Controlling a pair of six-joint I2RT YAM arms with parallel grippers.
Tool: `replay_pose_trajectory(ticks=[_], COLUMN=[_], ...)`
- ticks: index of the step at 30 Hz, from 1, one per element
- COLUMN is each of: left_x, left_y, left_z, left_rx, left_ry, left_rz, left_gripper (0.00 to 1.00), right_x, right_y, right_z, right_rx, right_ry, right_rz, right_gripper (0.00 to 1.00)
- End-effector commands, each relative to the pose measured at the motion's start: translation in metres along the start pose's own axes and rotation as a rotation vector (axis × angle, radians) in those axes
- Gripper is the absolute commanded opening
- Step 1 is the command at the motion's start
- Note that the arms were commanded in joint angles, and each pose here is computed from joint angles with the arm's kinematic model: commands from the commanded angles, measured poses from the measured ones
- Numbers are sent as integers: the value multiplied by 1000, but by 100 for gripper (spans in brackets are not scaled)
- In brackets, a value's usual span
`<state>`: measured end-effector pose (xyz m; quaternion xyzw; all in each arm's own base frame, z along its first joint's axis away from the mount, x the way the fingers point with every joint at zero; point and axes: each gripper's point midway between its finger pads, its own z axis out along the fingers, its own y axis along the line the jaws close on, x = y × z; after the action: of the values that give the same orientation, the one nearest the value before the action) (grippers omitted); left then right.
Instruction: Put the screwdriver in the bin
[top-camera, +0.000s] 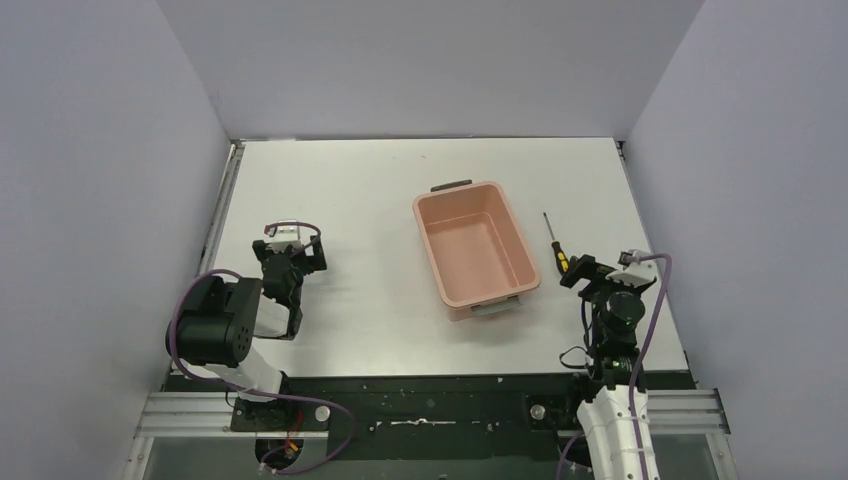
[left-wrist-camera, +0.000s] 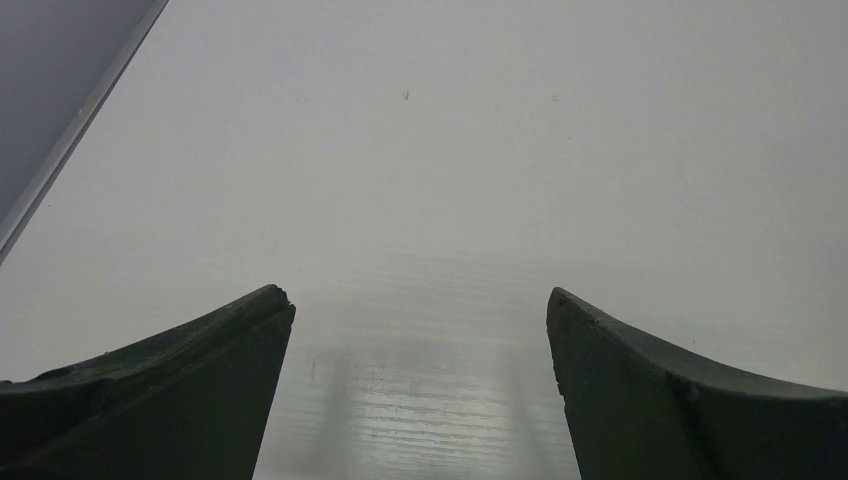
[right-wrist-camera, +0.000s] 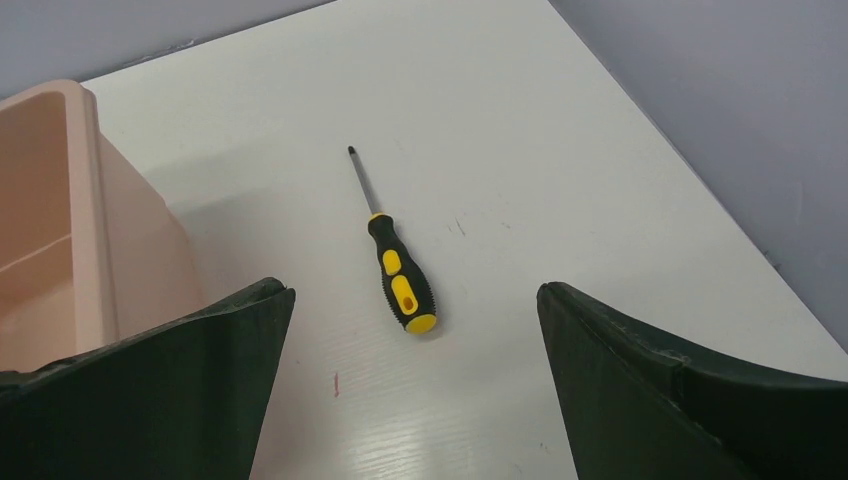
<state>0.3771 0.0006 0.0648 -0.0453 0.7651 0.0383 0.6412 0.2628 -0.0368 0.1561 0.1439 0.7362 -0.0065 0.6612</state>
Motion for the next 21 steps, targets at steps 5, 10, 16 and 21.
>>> replay_pose_trajectory(ticks=[5,10,16,21], left_x=[-9,-9,-9,-9], left_y=[0,0,0,0], left_z=[1,1,1,1], left_rx=[6,6,6,6], left_ry=[-33,-33,-33,-32], left_rz=[3,1,3,2], left_gripper=[97,97,97,97], right_x=[-74,-134,-132,-84], right_y=[9,33,51,42], right_z=[9,34,83,115], right_rx=[15,-34,-87,-58], right_ry=[-86,-3,345,593], right_rz=[9,-35,-143,-176], right_gripper=[100,100,100,99])
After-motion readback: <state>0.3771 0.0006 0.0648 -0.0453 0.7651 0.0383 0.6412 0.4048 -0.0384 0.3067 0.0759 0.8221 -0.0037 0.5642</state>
